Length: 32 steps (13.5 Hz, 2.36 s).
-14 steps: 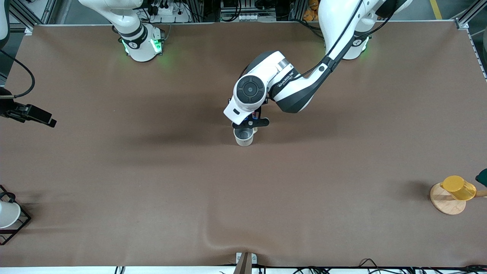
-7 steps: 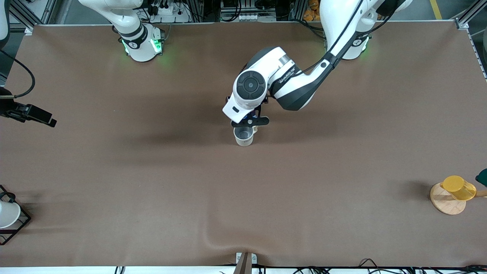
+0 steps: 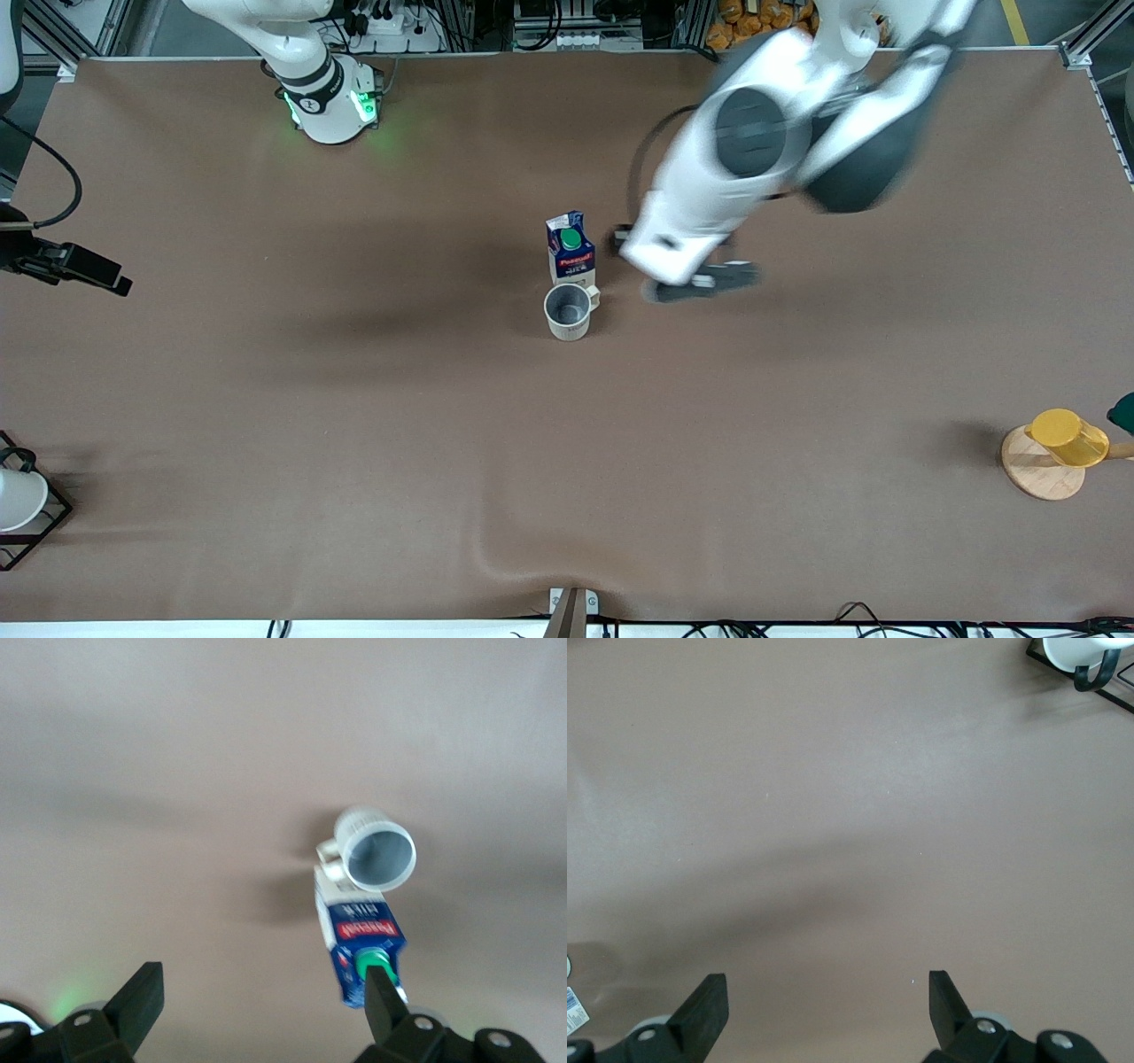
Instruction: Place milk next to cup
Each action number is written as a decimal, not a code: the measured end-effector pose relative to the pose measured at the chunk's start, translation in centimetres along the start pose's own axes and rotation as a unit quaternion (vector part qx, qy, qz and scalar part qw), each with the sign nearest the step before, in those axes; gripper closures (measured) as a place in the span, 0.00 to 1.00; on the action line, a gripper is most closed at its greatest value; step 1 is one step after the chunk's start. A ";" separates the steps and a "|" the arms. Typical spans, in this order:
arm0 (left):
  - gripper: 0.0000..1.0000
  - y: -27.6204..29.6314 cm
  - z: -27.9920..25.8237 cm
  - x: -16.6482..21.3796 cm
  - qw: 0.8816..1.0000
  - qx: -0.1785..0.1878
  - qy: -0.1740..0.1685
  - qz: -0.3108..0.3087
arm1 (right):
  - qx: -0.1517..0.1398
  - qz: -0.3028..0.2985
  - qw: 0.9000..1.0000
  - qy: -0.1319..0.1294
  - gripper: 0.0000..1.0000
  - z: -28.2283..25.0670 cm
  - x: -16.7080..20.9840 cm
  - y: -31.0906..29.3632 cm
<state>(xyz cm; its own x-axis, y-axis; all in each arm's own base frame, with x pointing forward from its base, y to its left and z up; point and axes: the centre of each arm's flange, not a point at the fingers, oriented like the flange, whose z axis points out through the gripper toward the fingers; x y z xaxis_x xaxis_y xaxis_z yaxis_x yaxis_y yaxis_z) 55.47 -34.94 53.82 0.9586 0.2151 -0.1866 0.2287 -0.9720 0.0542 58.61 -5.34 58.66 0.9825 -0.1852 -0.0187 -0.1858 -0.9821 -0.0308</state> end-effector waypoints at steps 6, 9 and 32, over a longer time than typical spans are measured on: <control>0.00 -14.2 -6.1 7.8 0.999 0.009 0.045 0.029 | 0.000 0.000 1.000 0.000 0.00 0.0 0.0 0.0; 0.00 -17.9 -6.6 9.7 0.998 0.017 0.051 0.037 | 0.000 0.000 1.000 0.000 0.00 0.0 0.0 0.0; 0.00 -35.2 -11.8 7.8 0.991 0.055 0.061 0.108 | 0.000 0.000 1.000 -0.004 0.00 0.1 -0.1 0.0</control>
<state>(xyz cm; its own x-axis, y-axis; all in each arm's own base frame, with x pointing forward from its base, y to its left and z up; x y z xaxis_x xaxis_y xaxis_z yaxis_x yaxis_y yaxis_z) 56.90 2.07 62.07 0.9981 0.0052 -0.0621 0.0034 -0.9996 -0.0283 58.53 -5.32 58.58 0.9825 -0.1846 -0.0258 -0.1854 -0.9822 -0.0300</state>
